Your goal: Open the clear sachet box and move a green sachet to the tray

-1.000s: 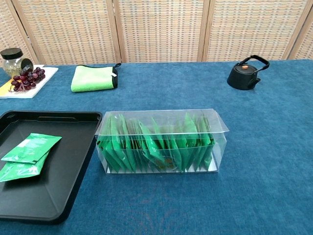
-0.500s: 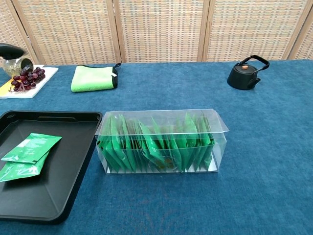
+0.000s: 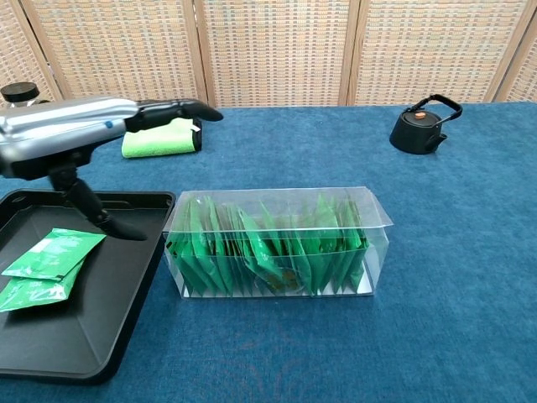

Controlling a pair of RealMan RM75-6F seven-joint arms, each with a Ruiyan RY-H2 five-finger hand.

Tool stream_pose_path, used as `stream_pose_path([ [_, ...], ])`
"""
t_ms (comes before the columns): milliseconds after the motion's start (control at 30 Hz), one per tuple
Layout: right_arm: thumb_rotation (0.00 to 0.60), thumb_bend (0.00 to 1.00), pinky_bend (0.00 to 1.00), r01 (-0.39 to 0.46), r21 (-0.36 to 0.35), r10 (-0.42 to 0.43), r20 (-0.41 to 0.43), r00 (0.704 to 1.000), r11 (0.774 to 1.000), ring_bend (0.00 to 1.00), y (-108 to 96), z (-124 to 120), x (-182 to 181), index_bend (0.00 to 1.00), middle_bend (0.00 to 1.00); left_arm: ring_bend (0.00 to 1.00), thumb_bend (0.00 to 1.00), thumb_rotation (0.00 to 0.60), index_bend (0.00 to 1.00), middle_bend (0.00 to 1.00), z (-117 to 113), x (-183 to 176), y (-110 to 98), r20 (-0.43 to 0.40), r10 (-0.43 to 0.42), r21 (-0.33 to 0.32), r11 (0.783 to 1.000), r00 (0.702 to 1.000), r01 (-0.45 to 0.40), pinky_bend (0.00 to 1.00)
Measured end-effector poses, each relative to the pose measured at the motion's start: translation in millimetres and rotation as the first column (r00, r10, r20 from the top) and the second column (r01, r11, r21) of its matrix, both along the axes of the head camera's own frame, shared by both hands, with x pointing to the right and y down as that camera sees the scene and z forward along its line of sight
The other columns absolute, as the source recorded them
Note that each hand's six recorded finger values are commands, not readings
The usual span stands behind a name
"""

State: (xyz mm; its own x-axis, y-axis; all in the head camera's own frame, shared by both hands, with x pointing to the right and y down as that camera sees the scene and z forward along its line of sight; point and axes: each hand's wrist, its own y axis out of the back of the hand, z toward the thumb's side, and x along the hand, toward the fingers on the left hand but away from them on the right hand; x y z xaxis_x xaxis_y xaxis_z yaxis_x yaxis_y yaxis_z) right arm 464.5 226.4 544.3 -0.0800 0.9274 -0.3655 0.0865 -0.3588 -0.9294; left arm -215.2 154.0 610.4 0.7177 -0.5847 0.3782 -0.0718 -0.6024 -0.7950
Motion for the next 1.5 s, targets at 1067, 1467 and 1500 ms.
stream_pose_path([
  [1067, 0.600, 0.00, 0.00, -0.076, -0.006, 0.076, 0.007, 0.997, 0.997, 0.00, -9, -1, 24, 0.00, 0.00, 0.00, 0.45, 0.600, 0.10, 0.00, 41, 63, -6, 0.027, 0.060, -0.106, 0.993, 0.998, -0.057, 0.00],
  [1467, 0.600, 0.00, 0.00, -0.076, -0.018, 0.076, 0.006, 0.997, 0.997, 0.00, -10, 3, 23, 0.00, 0.00, 0.00, 0.58, 0.600, 0.22, 0.00, 31, 62, -22, -0.008, 0.003, -0.095, 0.995, 1.000, -0.004, 0.00],
  [1500, 0.600, 0.00, 0.00, -0.076, -0.019, 0.076, 0.005, 0.997, 0.997, 0.00, -10, 3, 23, 0.00, 0.00, 0.00, 0.58, 0.600, 0.22, 0.00, 30, 61, -26, -0.013, -0.006, -0.094, 0.996, 1.000, 0.005, 0.00],
])
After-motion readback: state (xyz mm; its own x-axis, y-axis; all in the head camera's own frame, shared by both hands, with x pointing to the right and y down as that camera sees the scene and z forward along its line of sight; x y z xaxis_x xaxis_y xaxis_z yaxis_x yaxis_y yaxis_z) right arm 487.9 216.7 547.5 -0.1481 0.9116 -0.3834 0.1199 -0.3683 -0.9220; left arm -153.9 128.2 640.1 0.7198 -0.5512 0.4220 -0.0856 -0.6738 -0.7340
